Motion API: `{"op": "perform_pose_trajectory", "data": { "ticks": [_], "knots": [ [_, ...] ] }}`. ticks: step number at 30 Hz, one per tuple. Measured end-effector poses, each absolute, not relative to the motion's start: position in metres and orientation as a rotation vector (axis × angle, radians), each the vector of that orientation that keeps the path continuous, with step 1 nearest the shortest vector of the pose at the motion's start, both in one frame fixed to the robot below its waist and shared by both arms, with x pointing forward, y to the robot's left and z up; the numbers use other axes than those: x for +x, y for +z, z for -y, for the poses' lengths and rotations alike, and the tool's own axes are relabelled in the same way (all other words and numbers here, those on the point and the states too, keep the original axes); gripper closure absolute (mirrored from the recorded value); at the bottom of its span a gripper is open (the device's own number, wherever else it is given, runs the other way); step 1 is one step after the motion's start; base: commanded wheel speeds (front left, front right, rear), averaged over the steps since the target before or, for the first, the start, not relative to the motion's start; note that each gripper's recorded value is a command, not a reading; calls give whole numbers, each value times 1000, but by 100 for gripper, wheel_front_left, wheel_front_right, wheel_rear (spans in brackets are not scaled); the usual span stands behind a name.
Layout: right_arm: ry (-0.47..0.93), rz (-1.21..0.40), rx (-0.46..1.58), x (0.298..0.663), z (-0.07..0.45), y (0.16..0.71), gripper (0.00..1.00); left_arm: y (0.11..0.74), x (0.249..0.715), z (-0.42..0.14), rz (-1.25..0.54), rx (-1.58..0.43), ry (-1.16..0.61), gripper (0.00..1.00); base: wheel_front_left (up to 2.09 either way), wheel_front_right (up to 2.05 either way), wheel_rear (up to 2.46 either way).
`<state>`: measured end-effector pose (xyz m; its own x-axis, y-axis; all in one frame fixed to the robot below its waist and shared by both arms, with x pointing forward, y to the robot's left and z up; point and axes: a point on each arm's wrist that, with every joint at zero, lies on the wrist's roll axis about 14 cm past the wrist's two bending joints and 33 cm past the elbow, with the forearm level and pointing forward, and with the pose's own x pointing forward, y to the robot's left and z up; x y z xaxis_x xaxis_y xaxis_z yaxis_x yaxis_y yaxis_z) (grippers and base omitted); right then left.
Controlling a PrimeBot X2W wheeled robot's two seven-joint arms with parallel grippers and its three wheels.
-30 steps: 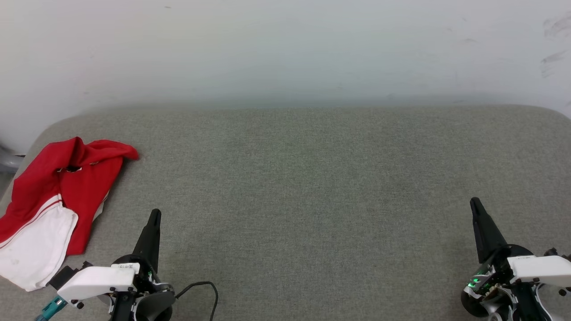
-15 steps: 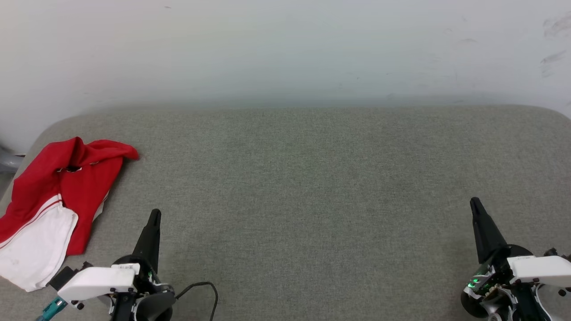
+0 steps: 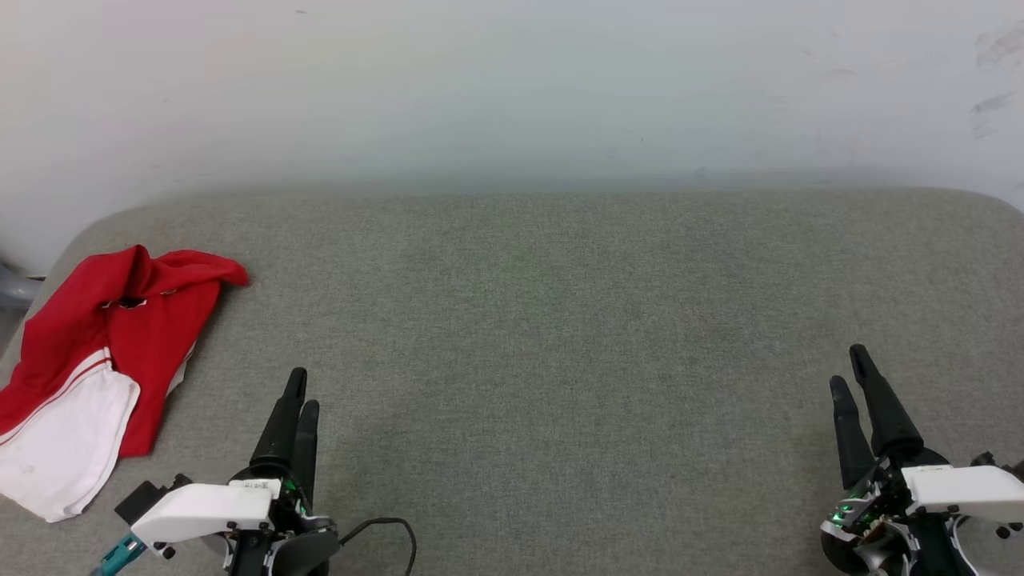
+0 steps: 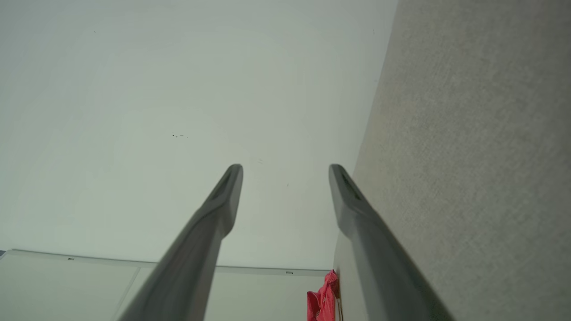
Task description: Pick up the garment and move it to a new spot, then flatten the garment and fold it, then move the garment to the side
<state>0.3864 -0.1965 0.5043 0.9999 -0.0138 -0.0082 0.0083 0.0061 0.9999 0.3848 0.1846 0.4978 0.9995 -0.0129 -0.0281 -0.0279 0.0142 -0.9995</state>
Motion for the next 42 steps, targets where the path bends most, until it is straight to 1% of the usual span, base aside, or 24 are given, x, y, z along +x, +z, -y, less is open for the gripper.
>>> {"op": "perform_pose_trajectory", "data": {
  "ticks": [7, 13, 23, 34, 42],
  "knots": [
    [-12, 44, 1538, 386, 194, 513, 0, 516, 388, -175, 12, -1505, -32, 0, 0, 0, 0],
    [-13, 53, 1431, 386, 197, 516, 0, 526, 390, -171, 36, -1397, -57, 0, 0, 0, 0],
    [6, 96, 1123, 387, 202, 531, 0, 549, 392, -176, 117, -1146, -84, 0, 0, 0, 0],
    [38, 121, 774, 386, 194, 541, 0, 549, 391, -156, 107, -799, -131, 0, 0, 0, 0],
    [48, 123, 553, 384, 190, 541, 0, 545, 390, -148, 95, -587, -137, 0, 0, 0, 0]
  ]
}}
